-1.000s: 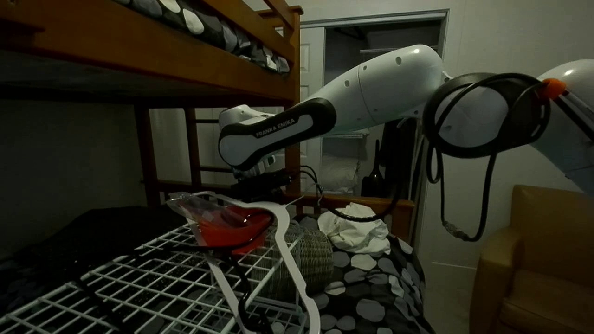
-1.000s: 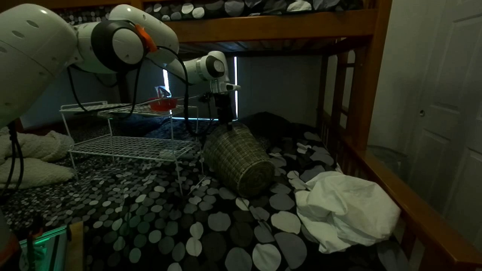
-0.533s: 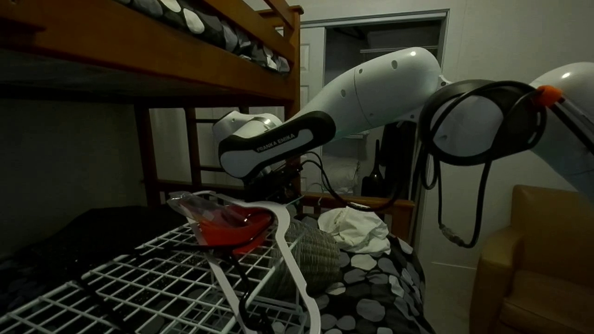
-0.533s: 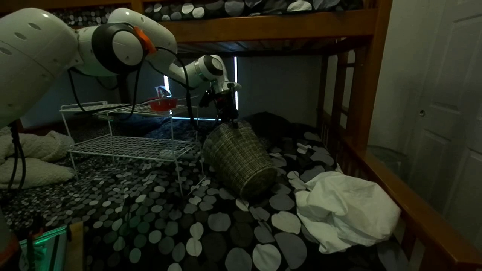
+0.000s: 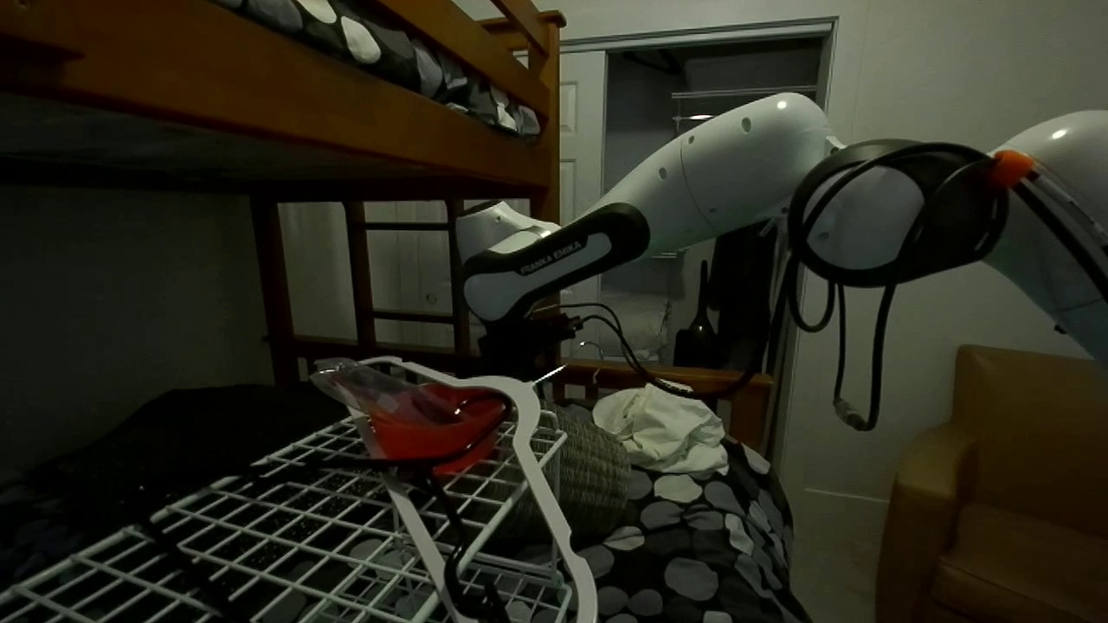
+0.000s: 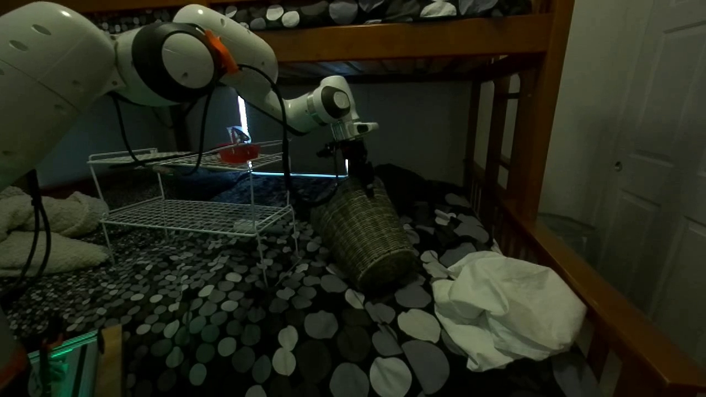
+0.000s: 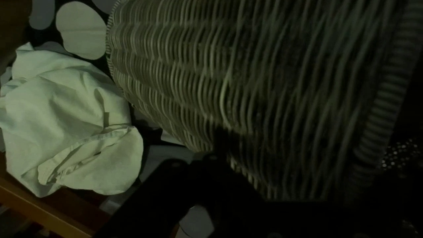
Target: Position the bucket upright
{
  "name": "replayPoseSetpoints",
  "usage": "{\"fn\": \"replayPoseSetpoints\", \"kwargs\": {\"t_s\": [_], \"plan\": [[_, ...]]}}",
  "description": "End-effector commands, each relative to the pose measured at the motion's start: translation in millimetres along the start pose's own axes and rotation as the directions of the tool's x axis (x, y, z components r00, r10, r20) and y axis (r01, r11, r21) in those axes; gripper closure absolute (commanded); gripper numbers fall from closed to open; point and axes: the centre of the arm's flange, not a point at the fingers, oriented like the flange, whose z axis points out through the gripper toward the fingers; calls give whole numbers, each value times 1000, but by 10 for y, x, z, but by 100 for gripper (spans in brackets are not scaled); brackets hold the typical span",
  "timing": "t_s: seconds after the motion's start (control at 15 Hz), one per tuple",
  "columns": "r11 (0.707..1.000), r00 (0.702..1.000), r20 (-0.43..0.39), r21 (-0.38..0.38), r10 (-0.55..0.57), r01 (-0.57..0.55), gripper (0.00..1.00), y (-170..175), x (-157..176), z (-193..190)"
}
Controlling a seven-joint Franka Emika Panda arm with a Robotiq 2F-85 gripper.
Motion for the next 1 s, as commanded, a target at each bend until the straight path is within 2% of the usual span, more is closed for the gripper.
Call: {"fn": "replayPoseSetpoints", "kwargs": {"t_s": [0.0, 0.07, 0.2, 0.27, 0.47, 0.53, 0.67, 0.8, 0.87, 0.93], "plan": [[993, 992, 60, 20, -114, 113, 75, 371, -215, -106], [987, 983, 84, 2, -163, 163, 77, 498, -298, -192], [968, 958, 160, -38, -239, 248, 87, 829, -462, -312], [958, 943, 202, -59, -264, 281, 96, 928, -531, -302], [923, 884, 345, -103, -316, 371, 95, 1184, -716, -244], [911, 863, 385, -114, -327, 396, 99, 1257, -776, -244], [893, 832, 440, -130, -337, 431, 96, 1359, -859, -182], [887, 819, 462, -132, -339, 442, 96, 1438, -907, -144], [891, 822, 456, -122, -340, 436, 96, 1466, -924, -137], [915, 847, 419, -84, -327, 395, 96, 1546, -899, -173]]}}
